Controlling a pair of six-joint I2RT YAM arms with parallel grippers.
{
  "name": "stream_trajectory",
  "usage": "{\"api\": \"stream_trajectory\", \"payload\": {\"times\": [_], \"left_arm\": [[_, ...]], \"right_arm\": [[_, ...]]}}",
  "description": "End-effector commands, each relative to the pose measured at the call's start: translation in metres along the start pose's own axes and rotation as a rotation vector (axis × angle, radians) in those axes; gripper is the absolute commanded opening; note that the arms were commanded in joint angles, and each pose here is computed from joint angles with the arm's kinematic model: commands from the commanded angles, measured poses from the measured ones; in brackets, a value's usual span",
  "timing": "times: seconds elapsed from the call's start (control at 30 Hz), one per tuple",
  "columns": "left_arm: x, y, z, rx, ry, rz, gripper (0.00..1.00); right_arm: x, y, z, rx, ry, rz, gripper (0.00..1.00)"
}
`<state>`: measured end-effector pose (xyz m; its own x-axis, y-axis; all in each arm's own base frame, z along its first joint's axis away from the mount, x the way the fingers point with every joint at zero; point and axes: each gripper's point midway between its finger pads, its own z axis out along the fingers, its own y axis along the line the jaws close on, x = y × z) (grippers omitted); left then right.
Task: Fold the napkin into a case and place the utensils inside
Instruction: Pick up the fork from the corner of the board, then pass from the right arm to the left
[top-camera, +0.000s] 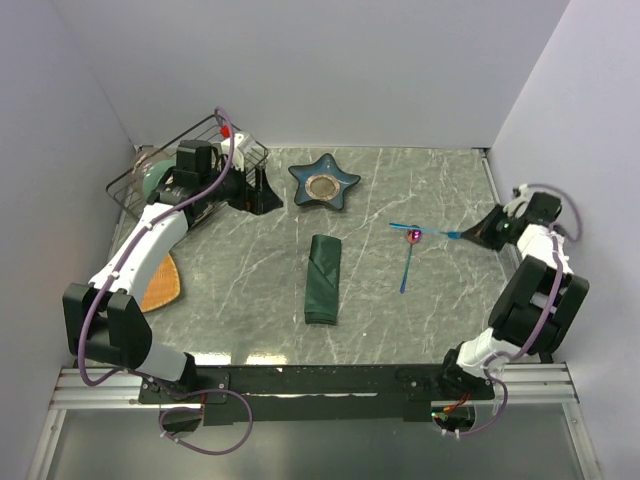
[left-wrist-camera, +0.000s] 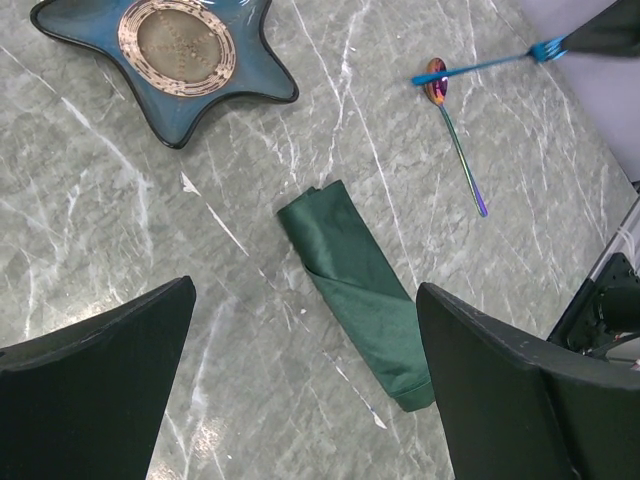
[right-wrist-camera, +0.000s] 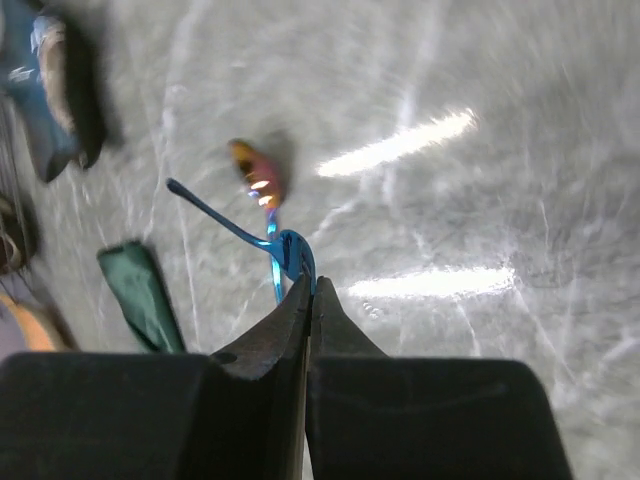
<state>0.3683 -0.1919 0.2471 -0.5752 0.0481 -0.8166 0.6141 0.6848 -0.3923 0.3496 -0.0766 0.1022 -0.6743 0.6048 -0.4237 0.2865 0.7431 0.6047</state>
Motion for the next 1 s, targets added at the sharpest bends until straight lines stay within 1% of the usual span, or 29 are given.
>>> {"api": "stream_trajectory", "payload": {"times": [0.0, 0.1, 0.13, 0.2, 0.23, 0.27, 0.3, 0.33, 0.37, 0.4, 0.43, 0.5, 0.53, 0.57, 0.6, 0.67, 0.73, 0.77, 0.8, 0.83, 0.87, 0.9, 0.93, 0.97], "left_arm": [[-0.011, -0.009, -0.005, 0.048, -0.019, 0.045, 0.99], [-0.016, -0.01, -0.005, 0.061, -0.035, 0.07, 0.99], [-0.016, -0.01, -0.006, 0.064, -0.037, 0.075, 0.99], [-0.016, -0.013, -0.008, 0.087, -0.039, 0.098, 0.99], [-0.014, -0.017, -0.009, 0.11, -0.03, 0.107, 0.99], [-0.013, -0.018, -0.011, 0.126, -0.027, 0.117, 0.99], [-0.008, -0.02, -0.011, 0.144, -0.017, 0.114, 0.99], [-0.006, -0.019, -0.012, 0.148, -0.014, 0.144, 0.99], [-0.004, -0.017, -0.013, 0.148, -0.012, 0.143, 0.99], [0.0, -0.02, -0.015, 0.169, -0.009, 0.145, 0.99], [0.001, -0.021, -0.016, 0.179, -0.015, 0.148, 0.99], [0.008, -0.025, -0.02, 0.208, -0.013, 0.139, 0.99], [0.011, -0.025, -0.021, 0.215, -0.013, 0.137, 0.99], [0.012, -0.028, -0.023, 0.221, -0.015, 0.137, 0.99], [0.019, -0.028, -0.022, 0.226, -0.006, 0.126, 0.99], [0.022, -0.033, -0.025, 0.25, -0.011, 0.132, 0.99], [0.029, -0.034, -0.024, 0.263, -0.011, 0.126, 0.99], [0.024, -0.034, -0.023, 0.263, -0.041, 0.141, 0.99], [0.022, -0.035, -0.022, 0.264, -0.048, 0.112, 0.99], [0.018, -0.034, -0.021, 0.261, -0.06, 0.114, 0.97], [0.013, -0.033, -0.017, 0.261, -0.067, 0.106, 0.96], [0.008, -0.032, -0.015, 0.26, -0.079, 0.115, 0.91], [0.01, -0.03, -0.007, 0.257, -0.065, 0.115, 0.89], [0.003, -0.034, -0.004, 0.262, -0.07, 0.137, 0.87]], "right_arm": [[0.013, 0.039, -0.041, -0.098, 0.083, -0.272, 0.0], [0.035, 0.069, -0.045, -0.184, 0.167, -0.397, 0.0], [0.04, 0.09, -0.046, -0.227, 0.184, -0.467, 0.0], [0.053, 0.117, -0.051, -0.3, 0.236, -0.573, 0.0], [0.048, 0.136, -0.055, -0.334, 0.227, -0.639, 0.0], [0.067, 0.155, -0.059, -0.398, 0.289, -0.739, 0.0], [0.07, 0.166, -0.062, -0.43, 0.304, -0.793, 0.0], [0.064, 0.182, -0.066, -0.459, 0.295, -0.867, 0.0], [0.07, 0.193, -0.065, -0.501, 0.308, -0.989, 0.0], [0.075, 0.199, -0.068, -0.517, 0.332, -1.039, 0.0], [0.067, 0.206, -0.063, -0.514, 0.329, -1.1, 0.0], [0.076, 0.215, -0.06, -0.571, 0.385, -1.242, 0.0], [0.065, 0.224, -0.051, -0.586, 0.389, -1.293, 0.0], [0.069, 0.227, -0.05, -0.619, 0.428, -1.348, 0.0], [0.071, 0.234, -0.045, -0.645, 0.446, -1.382, 0.0], [0.056, 0.257, -0.027, -0.679, 0.414, -1.41, 0.0], [0.059, 0.273, -0.017, -0.725, 0.397, -1.486, 0.0], [0.061, 0.276, -0.015, -0.744, 0.385, -1.556, 0.0], [0.075, 0.283, -0.015, -0.78, 0.4, -1.595, 0.0], [0.082, 0.286, -0.015, -0.8, 0.408, -1.606, 0.0], [0.091, 0.292, -0.017, -0.834, 0.416, -1.599, 0.0], [0.103, 0.296, -0.02, -0.861, 0.437, -1.595, 0.0], [0.111, 0.298, -0.021, -0.876, 0.449, -1.594, 0.0], [0.118, 0.3, -0.023, -0.892, 0.46, -1.59, 0.0]]}}
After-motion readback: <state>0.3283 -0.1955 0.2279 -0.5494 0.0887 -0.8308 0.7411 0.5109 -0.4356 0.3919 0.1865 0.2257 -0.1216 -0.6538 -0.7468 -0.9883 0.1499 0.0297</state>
